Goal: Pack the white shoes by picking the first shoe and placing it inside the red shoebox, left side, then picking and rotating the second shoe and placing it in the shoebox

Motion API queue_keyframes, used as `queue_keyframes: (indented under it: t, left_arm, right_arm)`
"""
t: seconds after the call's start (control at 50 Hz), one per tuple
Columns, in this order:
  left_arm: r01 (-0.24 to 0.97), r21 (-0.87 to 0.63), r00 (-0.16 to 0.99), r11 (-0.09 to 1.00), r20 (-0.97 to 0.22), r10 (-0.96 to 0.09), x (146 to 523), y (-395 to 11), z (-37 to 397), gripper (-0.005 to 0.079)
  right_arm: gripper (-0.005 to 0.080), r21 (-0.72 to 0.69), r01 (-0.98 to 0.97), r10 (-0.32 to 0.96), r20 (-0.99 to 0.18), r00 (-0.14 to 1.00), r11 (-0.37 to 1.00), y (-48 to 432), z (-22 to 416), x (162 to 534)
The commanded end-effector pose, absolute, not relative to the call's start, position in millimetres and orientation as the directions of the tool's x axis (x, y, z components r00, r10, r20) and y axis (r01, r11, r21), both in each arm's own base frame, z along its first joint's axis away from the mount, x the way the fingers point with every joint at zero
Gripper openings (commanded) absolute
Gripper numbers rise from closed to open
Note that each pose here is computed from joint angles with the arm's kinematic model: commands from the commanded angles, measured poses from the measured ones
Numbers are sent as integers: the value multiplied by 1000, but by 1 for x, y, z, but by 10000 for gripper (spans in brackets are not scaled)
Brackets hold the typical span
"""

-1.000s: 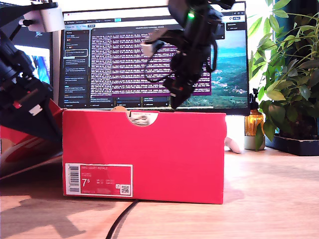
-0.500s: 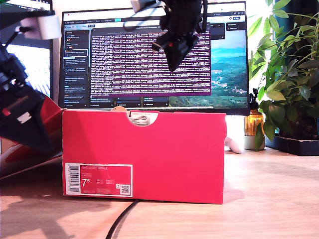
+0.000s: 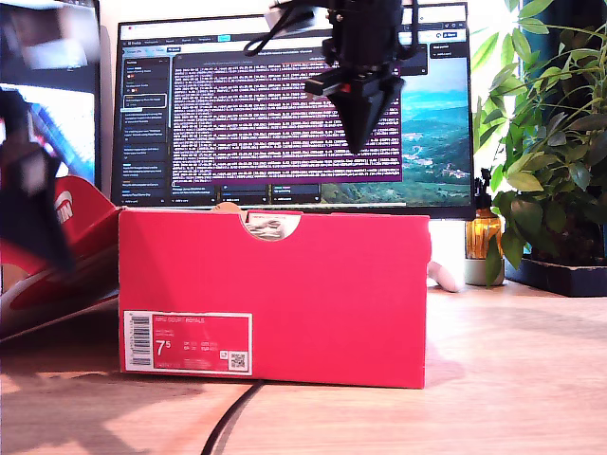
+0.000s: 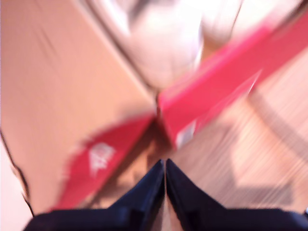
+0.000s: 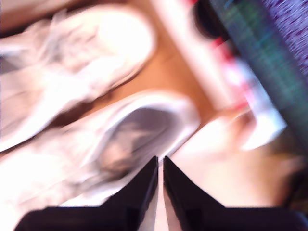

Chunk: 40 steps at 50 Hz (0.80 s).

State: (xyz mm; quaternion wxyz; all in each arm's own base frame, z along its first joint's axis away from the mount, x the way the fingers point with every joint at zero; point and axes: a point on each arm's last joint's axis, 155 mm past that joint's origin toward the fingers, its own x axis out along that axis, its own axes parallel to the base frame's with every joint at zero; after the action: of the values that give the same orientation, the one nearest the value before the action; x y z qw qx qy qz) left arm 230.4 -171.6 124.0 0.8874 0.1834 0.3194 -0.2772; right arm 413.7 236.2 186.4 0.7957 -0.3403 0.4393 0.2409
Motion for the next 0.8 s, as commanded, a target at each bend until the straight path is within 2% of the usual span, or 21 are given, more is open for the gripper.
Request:
queue_keyframes:
  t: [0.0, 0.08, 0.22, 0.46, 0.78]
  left_arm:
    - [601, 136, 670, 788, -622, -404, 231, -174, 143, -18]
    - [588, 125, 700, 799, -573, -426, 232, -173, 159, -18]
    - [548, 129, 756, 826, -498, -424, 247, -167, 178, -18]
    - [516, 104, 809, 850, -385, -444, 272, -162, 200, -18]
    - [474, 98, 842, 875, -341, -418, 295, -142, 208, -18]
  right_arm:
    - [-13, -229, -684, 156, -878, 452, 692, 240, 189, 407]
    - [-13, -135, -684, 209, -894, 396, 717, 240, 186, 400]
    - [-13, -110, -658, 211, -897, 388, 745, 227, 187, 404]
    - [-13, -118, -619, 214, -875, 435, 776, 211, 199, 414]
    - [-13, -121, -507, 202, -820, 536, 854, 165, 201, 417]
